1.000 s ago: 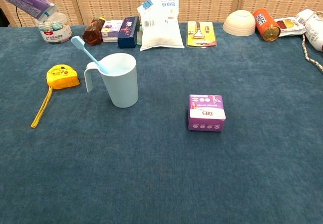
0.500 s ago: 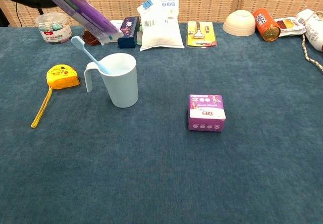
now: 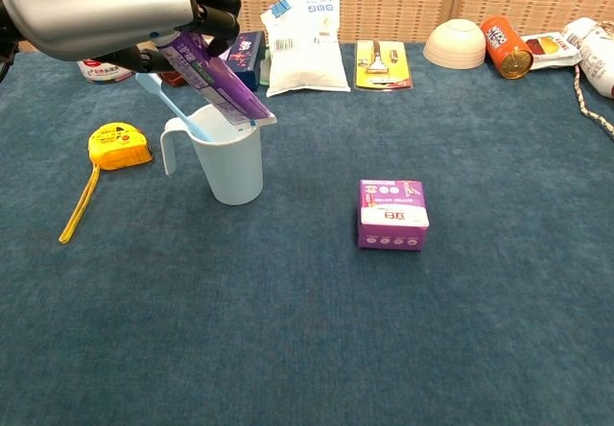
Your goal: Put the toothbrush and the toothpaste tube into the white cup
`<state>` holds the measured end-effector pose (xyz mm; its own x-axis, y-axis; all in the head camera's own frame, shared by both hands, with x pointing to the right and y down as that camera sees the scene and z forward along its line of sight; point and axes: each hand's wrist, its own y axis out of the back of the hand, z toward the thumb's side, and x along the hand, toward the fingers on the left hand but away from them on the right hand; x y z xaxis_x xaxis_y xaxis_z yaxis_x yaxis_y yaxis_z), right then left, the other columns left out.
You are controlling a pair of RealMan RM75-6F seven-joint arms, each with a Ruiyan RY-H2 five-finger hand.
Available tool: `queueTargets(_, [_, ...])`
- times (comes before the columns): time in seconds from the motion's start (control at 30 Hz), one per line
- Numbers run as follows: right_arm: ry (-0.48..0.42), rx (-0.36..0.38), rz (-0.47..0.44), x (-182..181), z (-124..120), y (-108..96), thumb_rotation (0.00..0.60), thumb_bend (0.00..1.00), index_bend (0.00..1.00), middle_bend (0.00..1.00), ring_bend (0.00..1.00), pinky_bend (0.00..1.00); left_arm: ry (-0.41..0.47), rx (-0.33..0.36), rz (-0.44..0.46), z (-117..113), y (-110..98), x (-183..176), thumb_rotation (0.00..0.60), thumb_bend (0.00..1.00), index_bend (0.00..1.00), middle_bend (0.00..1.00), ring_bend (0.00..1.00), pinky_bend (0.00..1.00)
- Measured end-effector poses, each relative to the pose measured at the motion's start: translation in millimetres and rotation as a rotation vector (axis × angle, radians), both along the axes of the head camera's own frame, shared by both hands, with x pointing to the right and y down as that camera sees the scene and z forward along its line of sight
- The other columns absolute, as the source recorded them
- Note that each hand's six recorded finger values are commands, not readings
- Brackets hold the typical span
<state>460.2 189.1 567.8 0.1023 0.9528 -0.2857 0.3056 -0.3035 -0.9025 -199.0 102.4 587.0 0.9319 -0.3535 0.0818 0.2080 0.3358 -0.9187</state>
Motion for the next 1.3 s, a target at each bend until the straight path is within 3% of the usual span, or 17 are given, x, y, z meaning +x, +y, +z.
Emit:
queueTargets(0.77, [0.004,-0.001,-0.001,-2,1,1,0.6,0.06,0.02,0.0,0.0,0.0,-0.037,-0.009,-0.024,8,-4,-23,0.6,0.35,0.67,0.5,0.37,0.45])
queueTargets(1.3, [-0.001,-0.01,-0.001,-2,3,1,0.6,0.06,0.02,0.0,0.0,0.0,-0.088,-0.026,-0.017,33,2,-19,0.6,0.35,0.65,0.48,0.35,0.45])
